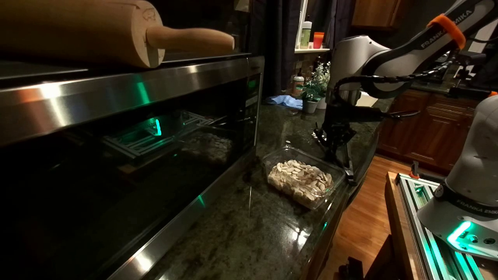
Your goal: Use the tongs to pick up a bean and put it inside the container
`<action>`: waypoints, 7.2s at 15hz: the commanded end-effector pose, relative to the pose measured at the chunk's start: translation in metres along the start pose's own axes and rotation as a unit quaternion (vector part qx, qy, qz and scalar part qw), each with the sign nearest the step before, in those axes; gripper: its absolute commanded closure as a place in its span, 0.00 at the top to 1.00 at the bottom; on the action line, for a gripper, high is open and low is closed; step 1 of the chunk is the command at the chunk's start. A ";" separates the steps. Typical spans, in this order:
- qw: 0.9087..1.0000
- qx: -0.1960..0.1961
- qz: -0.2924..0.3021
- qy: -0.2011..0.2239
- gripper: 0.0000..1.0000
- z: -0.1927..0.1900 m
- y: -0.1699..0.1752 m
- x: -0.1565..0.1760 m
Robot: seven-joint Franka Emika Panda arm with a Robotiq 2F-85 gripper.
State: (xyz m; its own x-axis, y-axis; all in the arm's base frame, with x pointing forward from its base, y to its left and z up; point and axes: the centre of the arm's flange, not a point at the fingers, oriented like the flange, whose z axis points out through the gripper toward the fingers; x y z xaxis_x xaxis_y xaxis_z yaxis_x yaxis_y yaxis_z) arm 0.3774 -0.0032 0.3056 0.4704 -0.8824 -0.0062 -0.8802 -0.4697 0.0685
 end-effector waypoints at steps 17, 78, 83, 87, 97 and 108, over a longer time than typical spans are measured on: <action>0.996 0.026 -0.082 0.040 0.03 0.018 0.028 -0.022; 0.999 -0.017 0.031 -0.019 1.00 0.032 0.069 -0.036; 0.999 0.004 0.038 -0.007 1.00 0.030 0.065 -0.031; 0.999 -0.006 0.037 -0.012 1.00 0.034 0.065 -0.028; 0.998 -0.006 0.055 0.000 1.00 0.038 0.072 -0.018; 0.998 0.006 0.057 0.012 1.00 0.043 0.069 -0.009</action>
State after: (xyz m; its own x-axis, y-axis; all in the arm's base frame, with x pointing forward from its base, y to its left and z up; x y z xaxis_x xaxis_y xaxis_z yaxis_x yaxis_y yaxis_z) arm 0.3800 -0.0283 0.2921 0.3819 -0.9242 0.0019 -0.9221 -0.3809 0.0687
